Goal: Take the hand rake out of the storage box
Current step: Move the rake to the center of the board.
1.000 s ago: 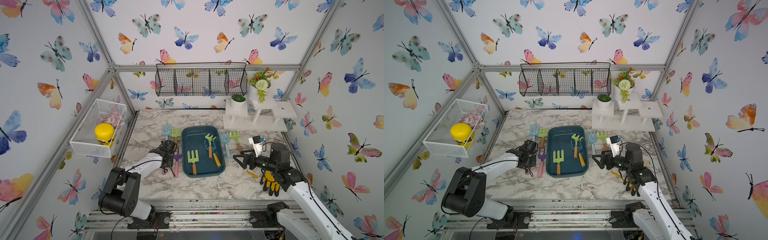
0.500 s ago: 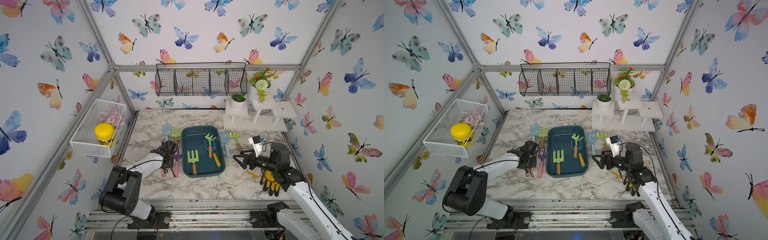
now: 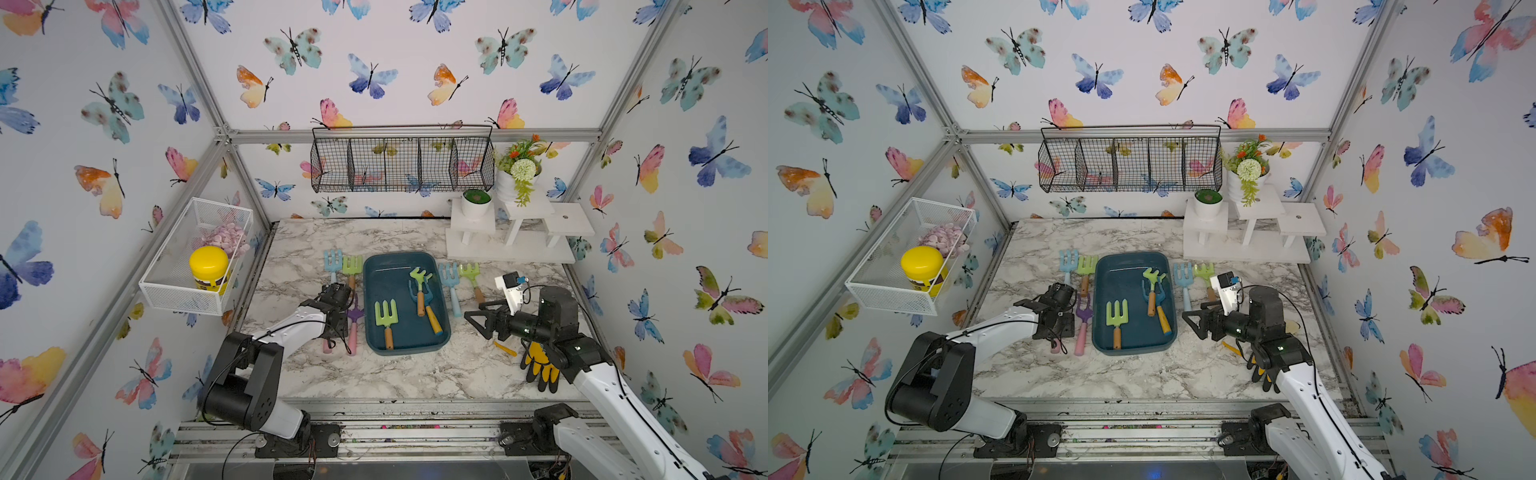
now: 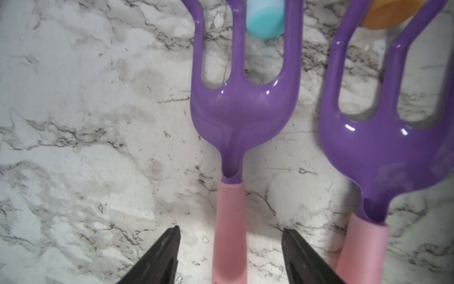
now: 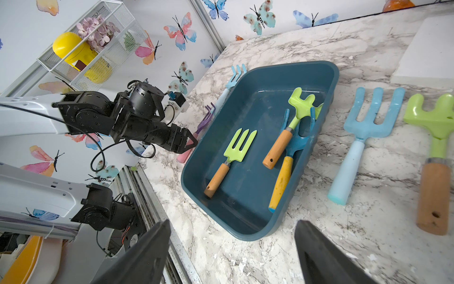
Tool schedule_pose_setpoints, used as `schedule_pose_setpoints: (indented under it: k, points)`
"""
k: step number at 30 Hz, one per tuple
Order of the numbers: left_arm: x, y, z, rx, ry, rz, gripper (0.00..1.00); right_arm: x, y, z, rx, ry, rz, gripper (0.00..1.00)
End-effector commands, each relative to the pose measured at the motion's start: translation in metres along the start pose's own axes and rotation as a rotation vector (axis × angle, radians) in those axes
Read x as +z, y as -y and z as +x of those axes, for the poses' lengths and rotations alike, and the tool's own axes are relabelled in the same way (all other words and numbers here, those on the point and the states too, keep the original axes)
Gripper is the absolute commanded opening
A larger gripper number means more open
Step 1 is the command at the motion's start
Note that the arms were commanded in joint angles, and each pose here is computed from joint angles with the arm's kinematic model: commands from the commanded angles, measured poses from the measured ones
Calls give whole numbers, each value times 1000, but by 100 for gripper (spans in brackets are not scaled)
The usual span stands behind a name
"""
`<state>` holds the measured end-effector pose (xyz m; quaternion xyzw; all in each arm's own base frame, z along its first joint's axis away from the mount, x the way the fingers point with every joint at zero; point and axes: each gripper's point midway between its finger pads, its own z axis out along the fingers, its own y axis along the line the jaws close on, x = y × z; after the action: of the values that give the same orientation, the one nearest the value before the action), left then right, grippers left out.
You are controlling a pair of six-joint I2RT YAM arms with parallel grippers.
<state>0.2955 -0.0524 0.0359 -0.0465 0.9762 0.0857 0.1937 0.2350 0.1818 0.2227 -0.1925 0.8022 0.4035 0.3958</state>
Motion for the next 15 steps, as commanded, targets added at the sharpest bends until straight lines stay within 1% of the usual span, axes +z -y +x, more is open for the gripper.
schedule_pose_setpoints:
  k: [1, 6, 11, 13, 15]
  points:
    - [7, -3, 12, 9, -40, -13, 69, 0, -7, 3, -5, -6, -35, 86]
    - [12, -1, 16, 12, -55, -12, 57, 1, -6, 4, -4, -10, -36, 86]
    - [19, -1, 20, 14, -76, -16, 53, 1, -7, 4, -4, -11, -37, 86]
    - [19, -1, 21, 13, -77, -17, 47, 1, -7, 4, -4, -11, -37, 86]
    - [18, -2, 21, 7, -72, -15, 33, 1, -7, 4, -4, -12, -38, 86]
